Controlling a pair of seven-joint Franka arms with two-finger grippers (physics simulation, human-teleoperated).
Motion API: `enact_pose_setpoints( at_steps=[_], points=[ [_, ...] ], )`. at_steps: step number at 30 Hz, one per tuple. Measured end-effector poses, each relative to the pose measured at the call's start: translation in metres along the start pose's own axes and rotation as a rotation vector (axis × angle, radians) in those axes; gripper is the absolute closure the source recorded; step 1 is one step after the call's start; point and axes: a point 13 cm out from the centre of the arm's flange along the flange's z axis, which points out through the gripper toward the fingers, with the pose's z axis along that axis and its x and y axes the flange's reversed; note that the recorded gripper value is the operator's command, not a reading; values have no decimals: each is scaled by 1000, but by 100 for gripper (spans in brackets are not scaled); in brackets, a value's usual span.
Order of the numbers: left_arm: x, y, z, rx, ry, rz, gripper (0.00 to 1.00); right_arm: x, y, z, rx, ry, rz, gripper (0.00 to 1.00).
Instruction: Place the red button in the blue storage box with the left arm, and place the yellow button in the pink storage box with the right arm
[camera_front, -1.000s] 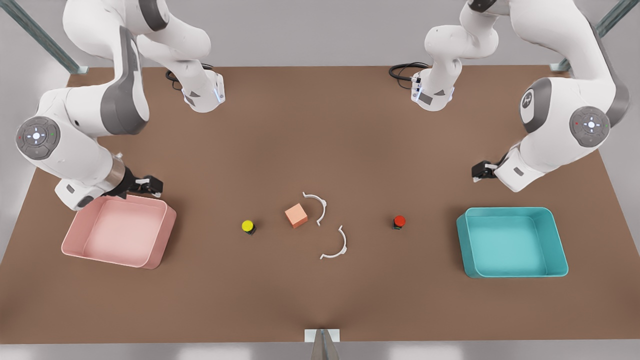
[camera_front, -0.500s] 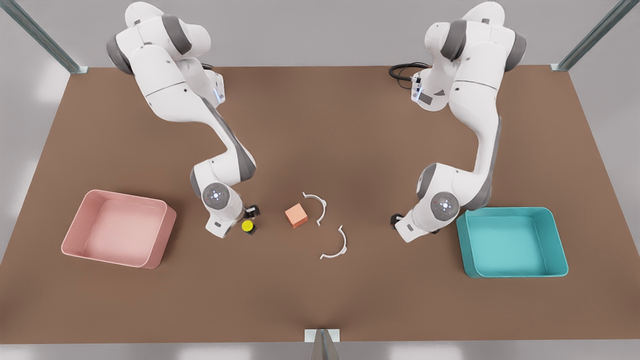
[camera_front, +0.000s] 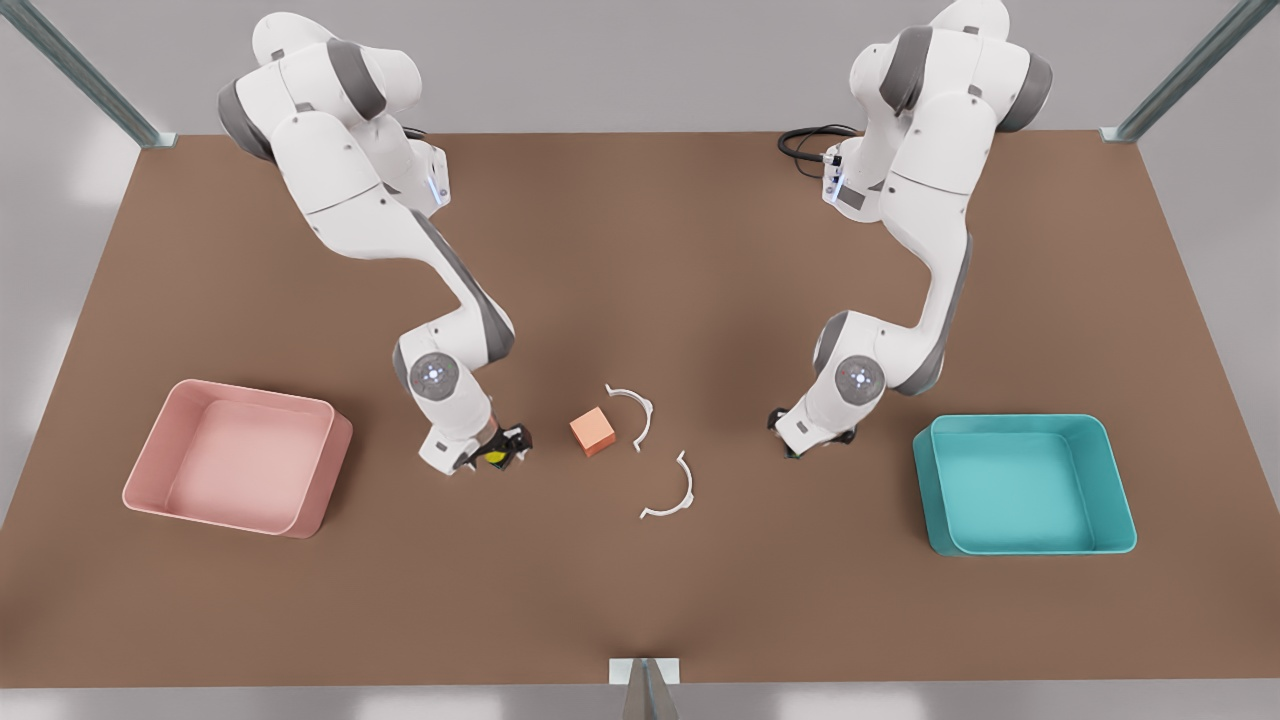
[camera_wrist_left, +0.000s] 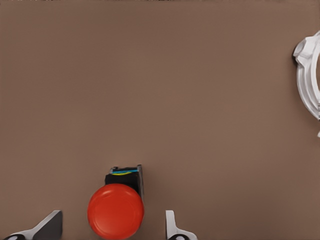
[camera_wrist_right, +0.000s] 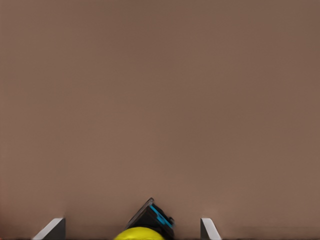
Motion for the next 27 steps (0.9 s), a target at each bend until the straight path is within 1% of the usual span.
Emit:
enact_pose_setpoints(
  at_steps=[4,5,6,7,9,11,12,14,15,18,21,24,26,27],
  points=[
    [-8,-3,4,7,-44,-8,0,17,4,10,-5,21,6,0],
    [-10,-3,6,8,-54,-10,2,18,4,11,-6,22,9,0],
    [-12,-4,6,10,-63,-12,7,19,3,12,-5,22,13,0],
    [-13,-4,7,11,-70,-13,18,19,1,13,-3,21,18,0],
    [-16,-5,6,13,-84,-17,27,16,-5,14,0,17,31,1],
    [-20,-4,4,15,-97,-22,29,14,-10,17,1,10,44,4],
    [-21,-4,3,16,-103,-24,32,13,-11,19,-1,7,48,5],
    [-23,-4,2,17,-110,-27,38,11,-12,23,-5,-2,54,17],
    [-24,-4,2,18,-113,-29,42,10,-11,24,-7,-7,56,21],
    [-25,-4,2,18,-118,-36,48,9,-9,24,-12,-18,59,24],
    [-25,-4,2,18,-120,-43,51,10,-8,26,-16,-23,62,25],
    [-28,-5,-10,20,-134,-52,50,15,-10,33,-18,-23,67,28],
    [-32,-4,-30,21,-151,-60,50,16,-10,35,-20,-26,69,34],
    [-34,-2,-40,21,-159,-65,50,16,-10,35,-21,-30,70,40]
  ],
)
